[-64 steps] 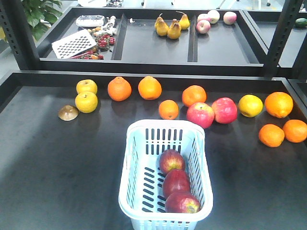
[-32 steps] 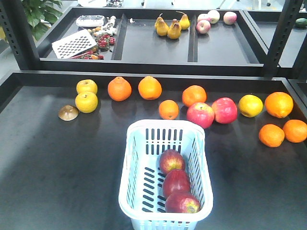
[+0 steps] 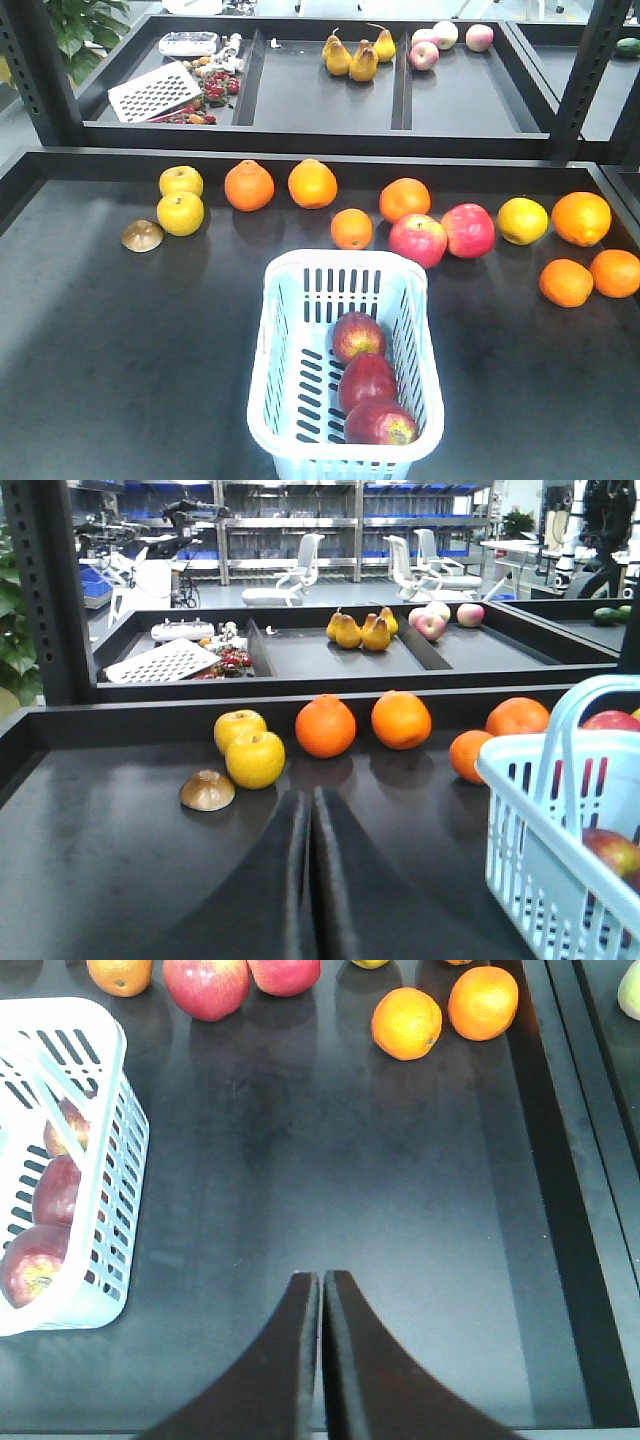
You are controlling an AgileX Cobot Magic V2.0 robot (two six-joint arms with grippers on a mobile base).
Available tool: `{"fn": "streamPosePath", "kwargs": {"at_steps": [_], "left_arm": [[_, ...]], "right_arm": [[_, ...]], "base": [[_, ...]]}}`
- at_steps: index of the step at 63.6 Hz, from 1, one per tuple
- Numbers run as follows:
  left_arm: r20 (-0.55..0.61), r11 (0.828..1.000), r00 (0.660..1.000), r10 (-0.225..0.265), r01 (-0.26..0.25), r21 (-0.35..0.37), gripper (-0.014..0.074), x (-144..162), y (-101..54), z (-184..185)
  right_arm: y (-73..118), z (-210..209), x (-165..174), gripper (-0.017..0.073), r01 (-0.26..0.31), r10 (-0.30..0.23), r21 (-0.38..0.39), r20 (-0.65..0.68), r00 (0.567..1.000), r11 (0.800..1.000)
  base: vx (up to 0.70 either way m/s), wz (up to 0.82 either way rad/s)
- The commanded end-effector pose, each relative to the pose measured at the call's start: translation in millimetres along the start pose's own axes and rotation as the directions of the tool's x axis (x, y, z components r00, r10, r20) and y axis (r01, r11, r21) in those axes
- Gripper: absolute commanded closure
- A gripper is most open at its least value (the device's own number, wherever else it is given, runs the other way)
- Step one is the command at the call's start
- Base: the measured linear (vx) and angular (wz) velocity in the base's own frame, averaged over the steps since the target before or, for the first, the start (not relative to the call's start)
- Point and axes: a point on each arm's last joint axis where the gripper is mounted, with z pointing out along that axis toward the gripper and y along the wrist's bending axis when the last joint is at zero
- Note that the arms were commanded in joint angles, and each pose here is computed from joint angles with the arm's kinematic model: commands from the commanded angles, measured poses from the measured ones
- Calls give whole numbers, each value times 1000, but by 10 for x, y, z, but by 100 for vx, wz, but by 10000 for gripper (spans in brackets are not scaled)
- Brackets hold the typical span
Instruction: Pick three apples into basket with both arms
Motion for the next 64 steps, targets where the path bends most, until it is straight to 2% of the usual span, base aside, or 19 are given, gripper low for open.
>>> {"fn": "streamPosePath", "kwargs": {"at_steps": [1, 6, 64], "left_arm": [[109, 1000, 994, -26, 25, 14, 600, -73, -11, -22], [85, 999, 996, -41, 41, 7, 600, -20, -4, -11], [72, 999, 997, -33, 33, 3, 600, -5, -2, -10]], "right_arm": [[-13, -71, -109, 568, 2, -3, 10, 83, 997, 1000], [-15, -70, -98, 568, 2, -3, 12, 71, 997, 1000], [-17, -69, -79, 568, 2, -3, 14, 50, 999, 1000]], "base": [[0, 0], [0, 0], [0, 0]]}}
